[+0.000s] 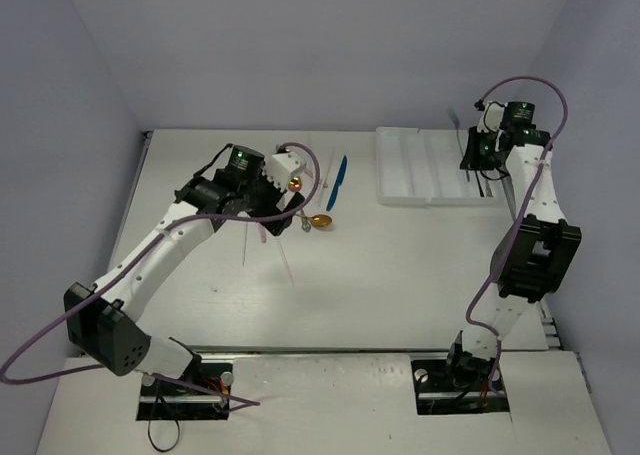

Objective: Sort the eating utensils into containers

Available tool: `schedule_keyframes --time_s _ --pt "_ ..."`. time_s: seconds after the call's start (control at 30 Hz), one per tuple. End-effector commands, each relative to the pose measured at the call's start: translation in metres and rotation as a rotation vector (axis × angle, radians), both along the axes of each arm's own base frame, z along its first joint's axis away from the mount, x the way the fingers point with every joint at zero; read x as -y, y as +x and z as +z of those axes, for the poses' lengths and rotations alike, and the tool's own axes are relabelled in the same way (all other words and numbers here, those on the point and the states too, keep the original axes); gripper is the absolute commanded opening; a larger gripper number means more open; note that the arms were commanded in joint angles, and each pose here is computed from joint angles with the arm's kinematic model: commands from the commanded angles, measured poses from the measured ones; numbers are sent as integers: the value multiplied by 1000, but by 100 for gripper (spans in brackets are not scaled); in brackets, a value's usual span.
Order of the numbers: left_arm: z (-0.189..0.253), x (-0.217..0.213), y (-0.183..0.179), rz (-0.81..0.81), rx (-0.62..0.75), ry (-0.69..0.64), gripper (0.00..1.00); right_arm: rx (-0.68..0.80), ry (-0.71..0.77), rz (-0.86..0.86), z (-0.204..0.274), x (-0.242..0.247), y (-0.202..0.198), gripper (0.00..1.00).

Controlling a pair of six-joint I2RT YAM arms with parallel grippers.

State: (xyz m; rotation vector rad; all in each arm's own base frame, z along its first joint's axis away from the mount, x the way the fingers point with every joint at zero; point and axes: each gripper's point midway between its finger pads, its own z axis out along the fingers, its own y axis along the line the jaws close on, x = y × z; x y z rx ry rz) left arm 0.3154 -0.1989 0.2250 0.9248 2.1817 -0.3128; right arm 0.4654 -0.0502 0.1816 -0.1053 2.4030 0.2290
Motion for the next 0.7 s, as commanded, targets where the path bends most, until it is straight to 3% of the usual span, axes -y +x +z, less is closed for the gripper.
schedule_keyframes --time_s 0.0,0.67 --pt "22 3 27 166 -66 -193 90 -3 -125 -79 -8 41 20 0" --pt "-7 -6 44 209 -105 -183 89 -148 -167 -99 -95 87 41 0"
